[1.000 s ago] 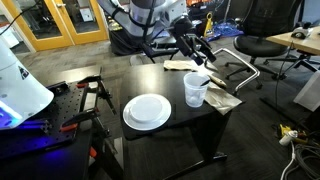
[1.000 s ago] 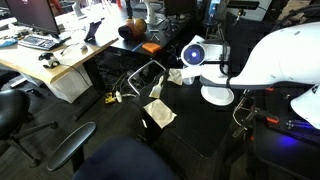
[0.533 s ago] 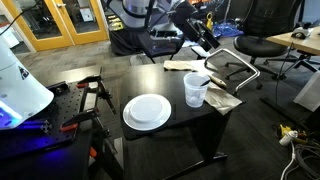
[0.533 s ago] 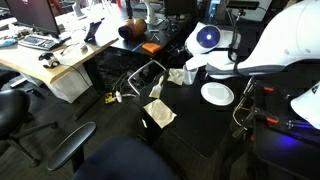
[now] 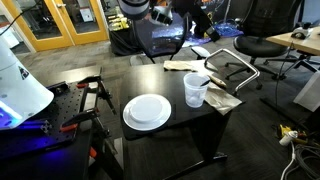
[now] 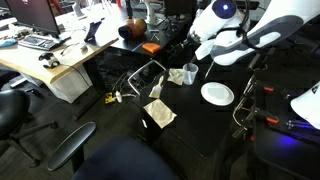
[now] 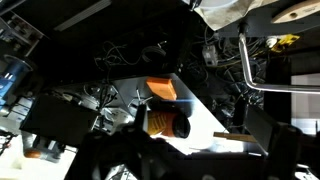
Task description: Remove the black sharpie from the cup, put it on the table, and then put it back in the cup
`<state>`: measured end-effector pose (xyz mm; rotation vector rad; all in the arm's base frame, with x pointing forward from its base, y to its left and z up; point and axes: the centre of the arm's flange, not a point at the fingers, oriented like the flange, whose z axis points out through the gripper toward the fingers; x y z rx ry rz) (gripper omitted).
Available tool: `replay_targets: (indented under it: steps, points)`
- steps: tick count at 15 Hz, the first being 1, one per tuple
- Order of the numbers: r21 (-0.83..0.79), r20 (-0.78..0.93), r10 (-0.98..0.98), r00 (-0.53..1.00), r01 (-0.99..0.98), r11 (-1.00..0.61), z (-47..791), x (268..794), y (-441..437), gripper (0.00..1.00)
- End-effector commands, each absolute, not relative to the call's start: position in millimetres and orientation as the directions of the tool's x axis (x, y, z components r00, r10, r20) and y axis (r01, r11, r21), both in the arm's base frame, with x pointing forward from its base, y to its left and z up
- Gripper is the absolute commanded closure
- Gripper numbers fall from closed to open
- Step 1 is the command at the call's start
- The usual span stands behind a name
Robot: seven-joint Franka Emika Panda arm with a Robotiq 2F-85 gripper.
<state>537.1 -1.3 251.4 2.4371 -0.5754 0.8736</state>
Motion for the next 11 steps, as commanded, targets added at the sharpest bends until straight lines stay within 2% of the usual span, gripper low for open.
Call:
replay_targets:
  steps: [1, 7, 8, 11]
  points:
    - [0.267, 0.573, -0.191, 0.797, -0.401, -0.876, 268.2, 522.3, -13.5, 0.0]
    - [0.238, 0.447, -0.074, 0.891, -0.198, -0.951, 276.0, 513.1, -18.5, 0.0]
    - [0.286, 0.511, -0.088, 0.855, -0.266, -0.92, 268.1, 521.1, -10.4, 0.0]
    - [0.274, 0.508, -0.095, 0.856, -0.265, -0.924, 270.2, 520.5, -13.6, 0.0]
